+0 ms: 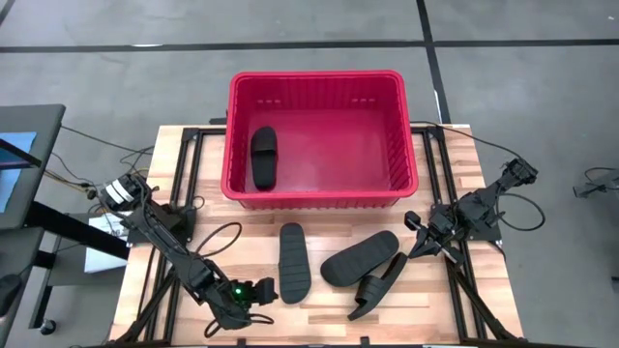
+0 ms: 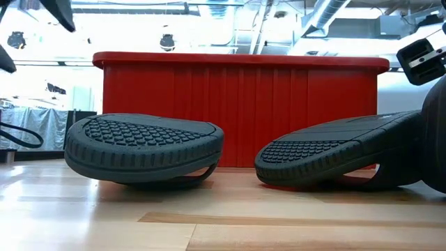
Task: Pick and place slides into bin
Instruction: Put the black slides into the red bin
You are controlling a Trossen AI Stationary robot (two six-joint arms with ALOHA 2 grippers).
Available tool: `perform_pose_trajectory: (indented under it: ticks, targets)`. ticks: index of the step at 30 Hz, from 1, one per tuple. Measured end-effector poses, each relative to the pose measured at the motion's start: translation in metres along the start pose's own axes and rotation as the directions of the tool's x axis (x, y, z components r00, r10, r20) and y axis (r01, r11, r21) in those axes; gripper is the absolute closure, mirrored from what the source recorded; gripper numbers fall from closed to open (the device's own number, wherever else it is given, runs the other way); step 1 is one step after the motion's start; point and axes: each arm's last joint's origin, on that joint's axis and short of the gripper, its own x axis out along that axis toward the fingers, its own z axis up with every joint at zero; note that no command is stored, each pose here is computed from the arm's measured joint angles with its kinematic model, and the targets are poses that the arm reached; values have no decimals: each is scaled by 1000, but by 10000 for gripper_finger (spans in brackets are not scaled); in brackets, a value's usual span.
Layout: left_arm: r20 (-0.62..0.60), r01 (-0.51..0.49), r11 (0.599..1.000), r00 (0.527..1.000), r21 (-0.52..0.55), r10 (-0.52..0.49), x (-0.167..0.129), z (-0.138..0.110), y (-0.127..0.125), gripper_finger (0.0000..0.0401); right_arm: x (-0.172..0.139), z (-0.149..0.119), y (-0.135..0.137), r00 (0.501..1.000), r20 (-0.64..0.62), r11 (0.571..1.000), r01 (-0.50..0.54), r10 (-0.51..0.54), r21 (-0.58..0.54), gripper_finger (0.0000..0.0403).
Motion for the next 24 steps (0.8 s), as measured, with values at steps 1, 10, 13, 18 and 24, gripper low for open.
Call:
perform_pose_trajectory:
  ticks: [1,10,13,18,24]
  targets:
    - [-1,3,1000,1000,14,-3,4,1,-2,210,0,0,0,1000,0,1000,0,0,0,403]
    - [-111,-9,988,993,154,26,36,5,-23,202,0,0,0,1000,0,1000,0,0,0,403]
    - [-123,-34,988,991,151,53,37,5,-23,202,0,0,0,1000,0,1000,0,0,0,403]
    - [-66,-85,989,993,118,93,37,10,-17,202,0,0,0,1000,0,1000,0,0,0,403]
    - [-49,-93,987,994,134,100,37,11,-15,202,0,0,0,1000,0,1000,0,0,0,403]
